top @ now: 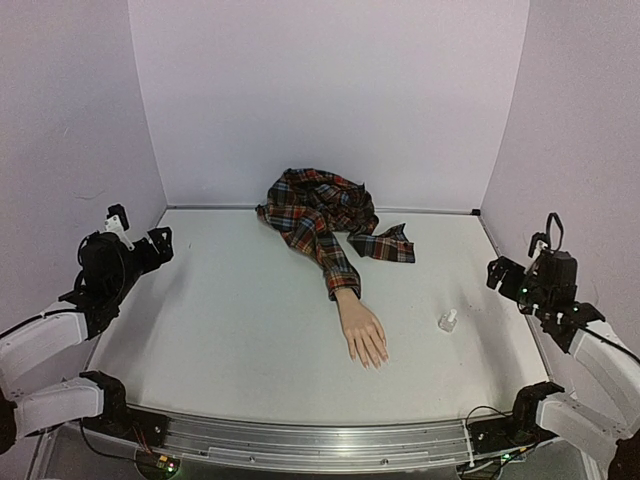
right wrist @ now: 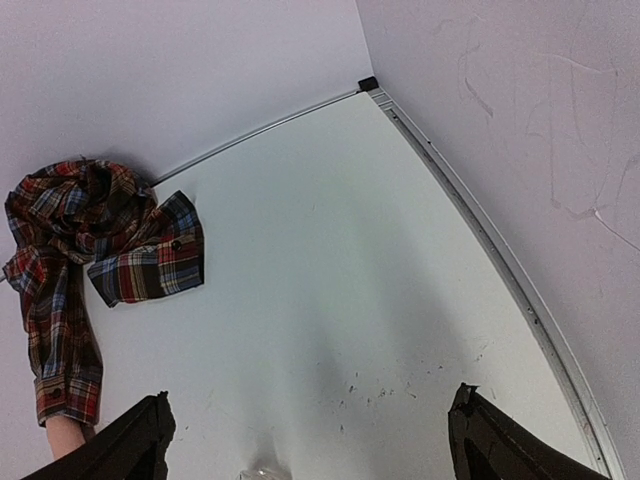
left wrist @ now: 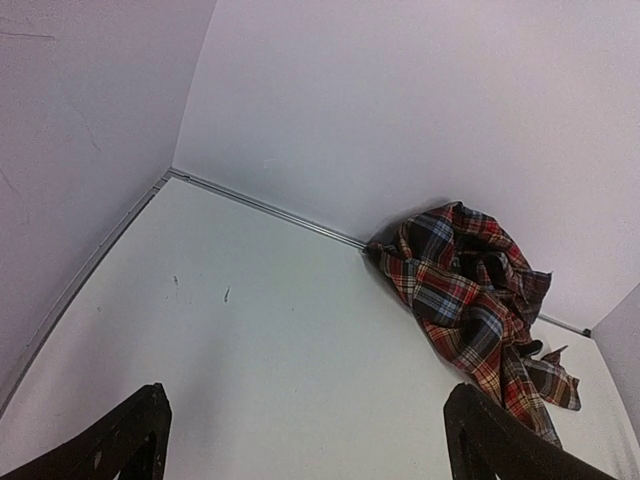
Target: Paint the nails
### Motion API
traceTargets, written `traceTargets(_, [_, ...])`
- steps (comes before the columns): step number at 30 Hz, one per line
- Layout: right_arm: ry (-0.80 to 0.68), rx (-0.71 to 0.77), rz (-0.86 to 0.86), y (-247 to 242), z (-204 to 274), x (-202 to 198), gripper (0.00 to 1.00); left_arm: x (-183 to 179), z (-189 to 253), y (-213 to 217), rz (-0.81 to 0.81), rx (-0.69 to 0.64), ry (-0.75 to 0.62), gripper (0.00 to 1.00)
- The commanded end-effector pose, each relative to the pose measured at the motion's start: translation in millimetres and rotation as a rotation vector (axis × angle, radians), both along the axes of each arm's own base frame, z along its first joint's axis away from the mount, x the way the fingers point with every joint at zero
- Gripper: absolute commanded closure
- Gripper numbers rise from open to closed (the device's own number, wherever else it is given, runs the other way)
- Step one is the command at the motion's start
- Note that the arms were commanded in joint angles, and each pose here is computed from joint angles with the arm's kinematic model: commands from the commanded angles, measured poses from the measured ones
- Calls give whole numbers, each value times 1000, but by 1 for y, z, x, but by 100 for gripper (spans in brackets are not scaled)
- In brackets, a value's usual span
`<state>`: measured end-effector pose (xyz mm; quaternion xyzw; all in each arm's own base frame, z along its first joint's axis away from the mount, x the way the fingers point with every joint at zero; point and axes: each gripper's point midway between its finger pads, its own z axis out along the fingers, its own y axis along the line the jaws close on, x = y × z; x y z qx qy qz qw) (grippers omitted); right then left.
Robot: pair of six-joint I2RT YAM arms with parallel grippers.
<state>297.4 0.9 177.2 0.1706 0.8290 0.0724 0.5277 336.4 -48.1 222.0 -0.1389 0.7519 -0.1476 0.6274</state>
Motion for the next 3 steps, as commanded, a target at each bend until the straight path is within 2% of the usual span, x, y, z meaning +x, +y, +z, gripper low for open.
traceTargets(1, [-34, -9, 1, -1, 8, 5, 2, 4, 15, -5, -25, -33, -55, 2])
traceTargets(3, [-32, -15, -18, -4, 6, 4, 2, 4, 14, -6, -28, -32, -52, 2])
